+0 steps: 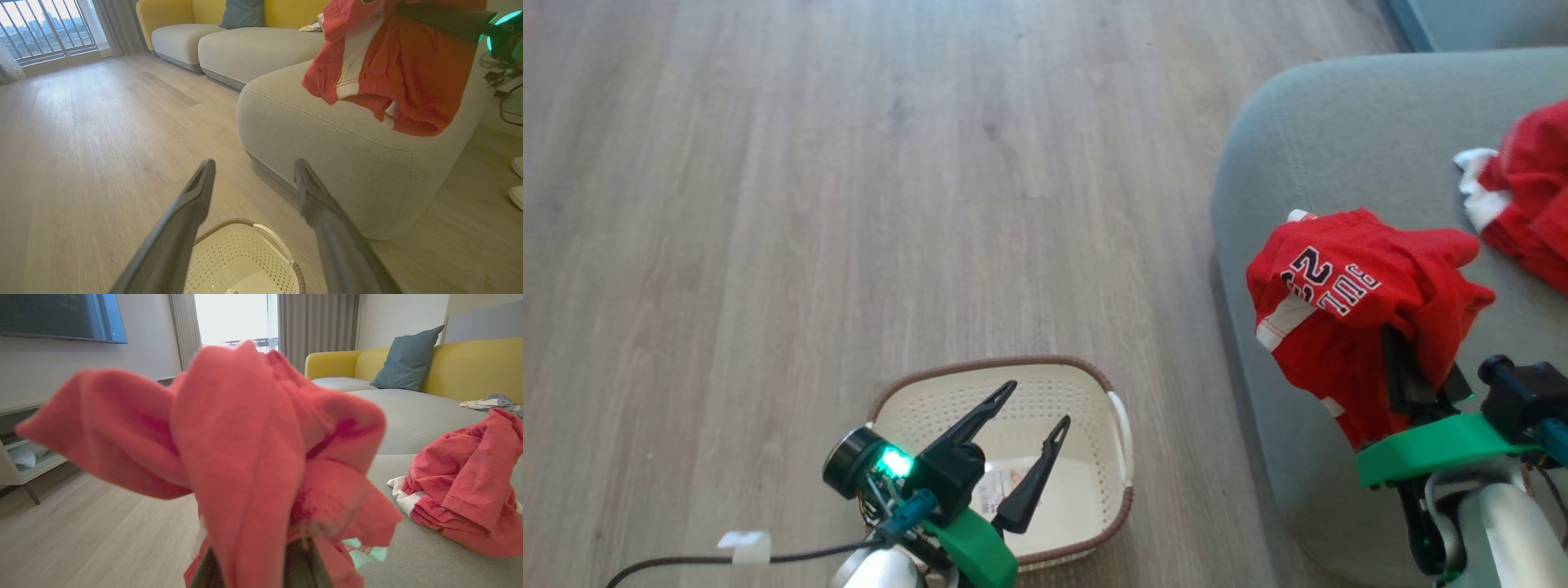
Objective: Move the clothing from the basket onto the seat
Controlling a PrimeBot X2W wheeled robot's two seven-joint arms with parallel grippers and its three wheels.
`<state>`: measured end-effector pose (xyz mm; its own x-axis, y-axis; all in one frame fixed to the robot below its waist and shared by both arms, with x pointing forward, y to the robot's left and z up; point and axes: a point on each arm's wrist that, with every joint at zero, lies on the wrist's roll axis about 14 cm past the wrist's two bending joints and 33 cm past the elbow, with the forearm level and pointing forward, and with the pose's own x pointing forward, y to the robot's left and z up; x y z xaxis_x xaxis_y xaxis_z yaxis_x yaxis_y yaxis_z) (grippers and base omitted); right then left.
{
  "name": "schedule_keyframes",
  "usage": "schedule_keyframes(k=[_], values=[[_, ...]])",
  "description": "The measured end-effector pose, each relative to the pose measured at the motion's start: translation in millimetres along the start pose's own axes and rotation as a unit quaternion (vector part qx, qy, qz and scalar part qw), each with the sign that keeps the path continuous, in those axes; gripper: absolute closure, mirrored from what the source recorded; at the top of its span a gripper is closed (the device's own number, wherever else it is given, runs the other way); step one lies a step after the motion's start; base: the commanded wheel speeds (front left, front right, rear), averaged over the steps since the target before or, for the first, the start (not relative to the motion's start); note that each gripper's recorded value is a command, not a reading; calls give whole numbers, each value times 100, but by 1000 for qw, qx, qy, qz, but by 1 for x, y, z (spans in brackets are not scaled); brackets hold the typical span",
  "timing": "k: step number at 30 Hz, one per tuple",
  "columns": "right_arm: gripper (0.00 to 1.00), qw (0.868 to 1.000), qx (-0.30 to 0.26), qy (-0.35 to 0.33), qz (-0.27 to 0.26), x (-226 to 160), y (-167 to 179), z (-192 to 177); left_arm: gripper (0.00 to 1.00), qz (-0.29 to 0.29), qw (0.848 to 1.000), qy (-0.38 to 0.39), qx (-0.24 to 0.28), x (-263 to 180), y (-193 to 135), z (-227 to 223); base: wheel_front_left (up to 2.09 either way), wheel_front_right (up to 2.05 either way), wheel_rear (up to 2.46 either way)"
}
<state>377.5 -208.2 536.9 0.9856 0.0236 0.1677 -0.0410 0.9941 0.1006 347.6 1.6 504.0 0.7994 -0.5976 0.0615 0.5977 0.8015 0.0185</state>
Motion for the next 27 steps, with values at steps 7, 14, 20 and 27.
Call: schedule_keyframes(k=[7,14,20,27], values=[[100,999,-9,-8,-40,-13,-26,8,0,-40,999,-4,-4,16,-19,0,0,0,0],[100,996,-26,-12,-88,-30,-57,16,0,-89,996,-5,-13,34,-44,-3,0,0,0],[100,989,-40,-13,-145,-56,-89,23,0,-144,989,-5,-26,50,-73,-7,0,0,0],[100,975,-51,-10,-214,-88,-121,29,0,-218,975,-22,-36,68,-112,-3,0,0,0]])
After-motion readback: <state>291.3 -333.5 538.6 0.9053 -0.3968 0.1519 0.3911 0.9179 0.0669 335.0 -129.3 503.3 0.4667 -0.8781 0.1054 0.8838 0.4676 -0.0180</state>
